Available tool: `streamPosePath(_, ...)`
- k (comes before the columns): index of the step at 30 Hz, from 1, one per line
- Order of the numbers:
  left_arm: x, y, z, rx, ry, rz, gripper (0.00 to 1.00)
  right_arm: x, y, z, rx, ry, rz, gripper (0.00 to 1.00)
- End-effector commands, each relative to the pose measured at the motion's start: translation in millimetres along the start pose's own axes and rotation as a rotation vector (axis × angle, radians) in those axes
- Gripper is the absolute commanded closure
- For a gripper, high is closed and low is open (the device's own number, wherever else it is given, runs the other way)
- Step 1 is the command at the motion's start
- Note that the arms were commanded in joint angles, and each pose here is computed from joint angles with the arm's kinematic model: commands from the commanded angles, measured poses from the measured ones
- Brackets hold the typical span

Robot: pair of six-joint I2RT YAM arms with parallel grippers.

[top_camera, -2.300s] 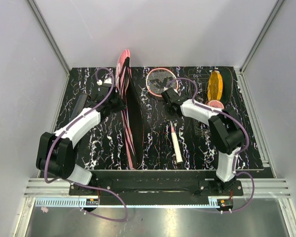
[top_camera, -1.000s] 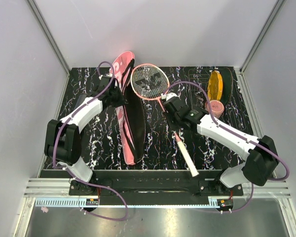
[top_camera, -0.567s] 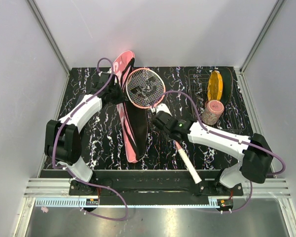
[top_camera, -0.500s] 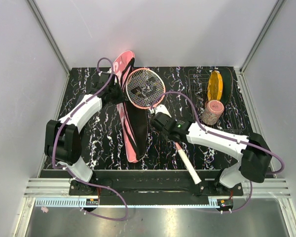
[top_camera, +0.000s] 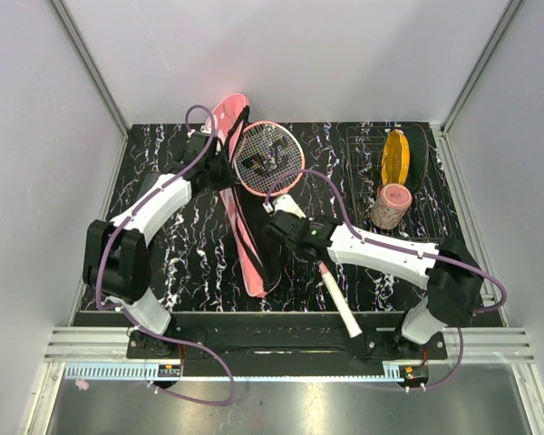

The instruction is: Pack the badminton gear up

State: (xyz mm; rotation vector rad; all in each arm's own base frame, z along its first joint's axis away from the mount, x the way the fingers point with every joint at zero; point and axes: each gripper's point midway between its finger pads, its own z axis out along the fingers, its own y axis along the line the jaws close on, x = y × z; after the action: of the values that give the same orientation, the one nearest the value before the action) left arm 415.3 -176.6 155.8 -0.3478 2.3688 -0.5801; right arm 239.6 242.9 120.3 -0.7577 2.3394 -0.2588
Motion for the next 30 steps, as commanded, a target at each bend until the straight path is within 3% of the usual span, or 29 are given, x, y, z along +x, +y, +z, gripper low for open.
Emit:
streamPosePath(1, -40, -41, -15, 0.123, -0.148, 0.035, 1.00, -23, -6, -13, 0.018, -0.083, -0.012, 1.00)
streamPosePath(7, -59, -22, -9, -0.013, -0.178, 0.076, 1.00, 0, -10, -14, 0.023, -0.057, -0.027, 1.00)
streamPosePath(12, -55, -35, -3, 0.048, -0.150, 0.073, 1.00, 0, -6, -18, -0.013, -0.083, -0.021, 1.00)
streamPosePath(18, -30, -64, -5, 0.164, -0.094, 0.053, 1.00, -34, 7, -19, -0.051, -0.165, -0.004, 1.00)
streamPosePath(30, 22, -108, -25, 0.383, -0.011, 0.044, 1.00, -135, 19, -39, -0.130, -0.474, 0.169, 1.00)
